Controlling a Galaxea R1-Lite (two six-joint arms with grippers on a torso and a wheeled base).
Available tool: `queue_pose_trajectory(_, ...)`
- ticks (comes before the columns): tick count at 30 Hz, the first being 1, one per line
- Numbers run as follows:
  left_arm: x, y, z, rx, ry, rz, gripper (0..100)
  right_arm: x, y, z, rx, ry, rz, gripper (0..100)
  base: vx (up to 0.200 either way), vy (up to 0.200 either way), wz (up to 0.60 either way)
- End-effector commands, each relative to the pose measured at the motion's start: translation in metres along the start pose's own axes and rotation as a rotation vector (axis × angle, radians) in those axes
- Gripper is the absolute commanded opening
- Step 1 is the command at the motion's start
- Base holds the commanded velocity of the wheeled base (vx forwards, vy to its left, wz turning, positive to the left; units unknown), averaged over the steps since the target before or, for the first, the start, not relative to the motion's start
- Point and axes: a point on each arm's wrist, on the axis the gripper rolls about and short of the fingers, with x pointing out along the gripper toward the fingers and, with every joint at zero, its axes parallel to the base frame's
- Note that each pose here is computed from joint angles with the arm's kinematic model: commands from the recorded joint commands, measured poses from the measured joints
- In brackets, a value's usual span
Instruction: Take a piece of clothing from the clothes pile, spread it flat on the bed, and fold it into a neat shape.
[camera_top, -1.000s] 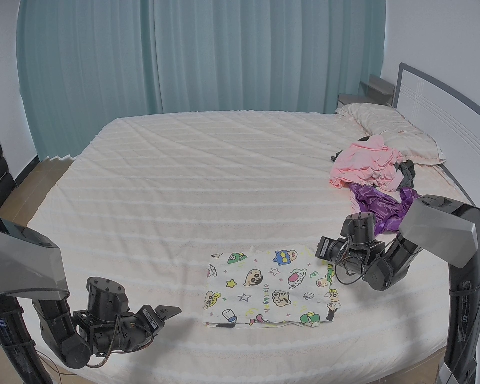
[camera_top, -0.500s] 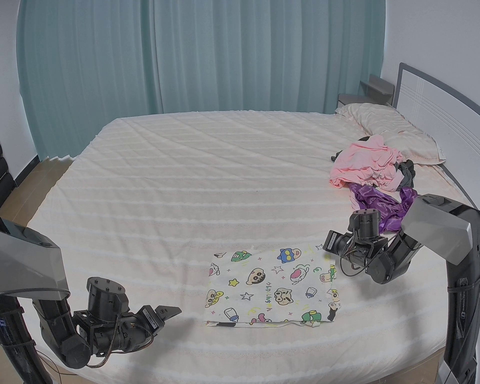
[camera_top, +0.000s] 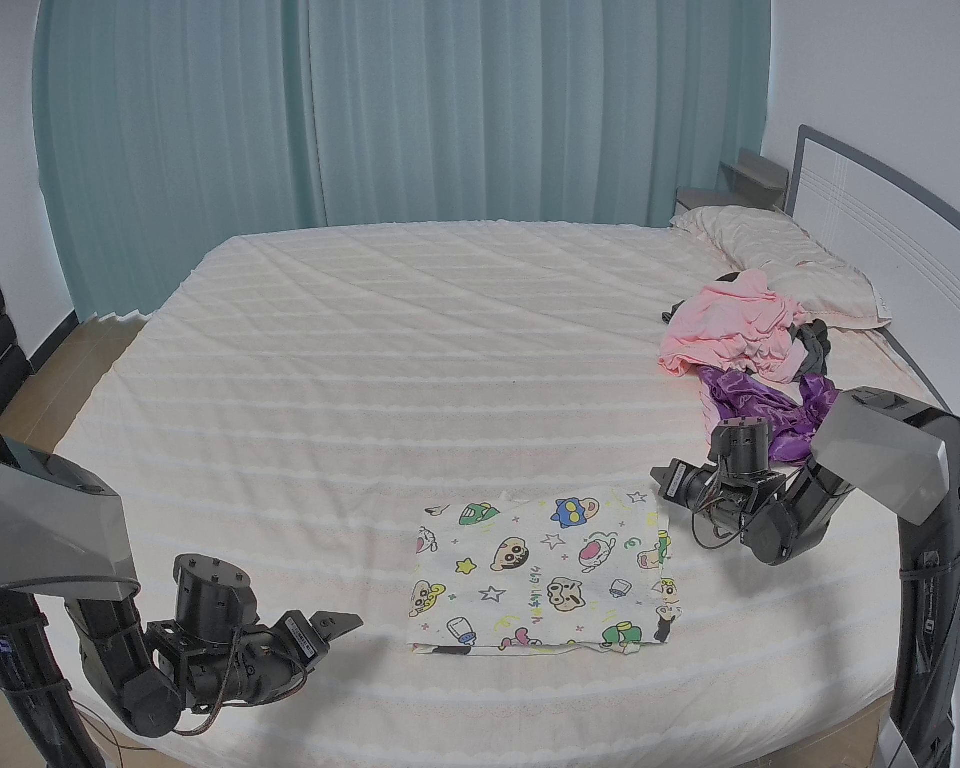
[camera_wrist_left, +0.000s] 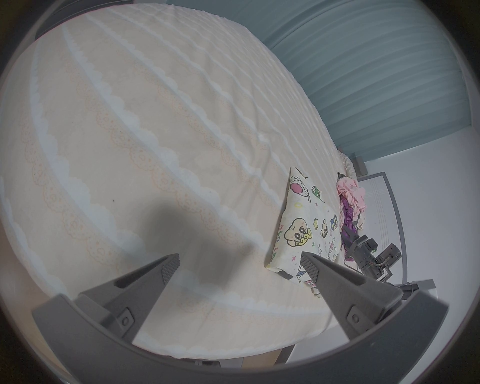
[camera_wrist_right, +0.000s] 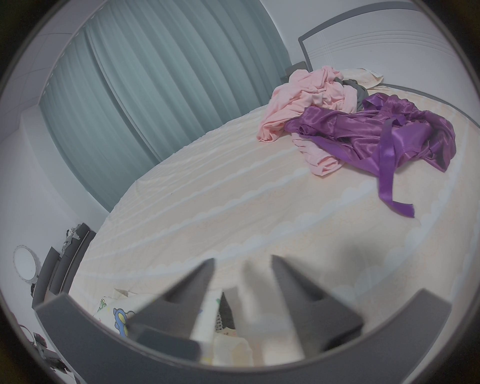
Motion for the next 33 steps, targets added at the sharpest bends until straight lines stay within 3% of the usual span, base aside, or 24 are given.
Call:
queue_pose_trajectory(1,0.0,0.0,0.0,0.0,-0.001,0.0,100,-0.03,0.0,0.013,0.035,-0.008,-0.006,100,0.0,0.0,0.0)
queue_pose_trajectory(9,0.001,0.0,0.0,0.0,0.0,0.001,100,-0.101,-0.001,-0.02,0.109,0.131,-0.02,100,0.0,0.0,0.0)
queue_pose_trajectory(16,0.0,0.0,0.0,-0.001,0.001,0.003,100,-0.139,0.007,-0.057,0.116,0.236,0.013,100,0.0,0.0,0.0)
queue_pose_trajectory(33,0.001,0.0,0.0,0.0,0.0,0.001,100,-0.145,0.026,-0.091,0.081,0.323,0.077,100,0.0,0.0,0.0)
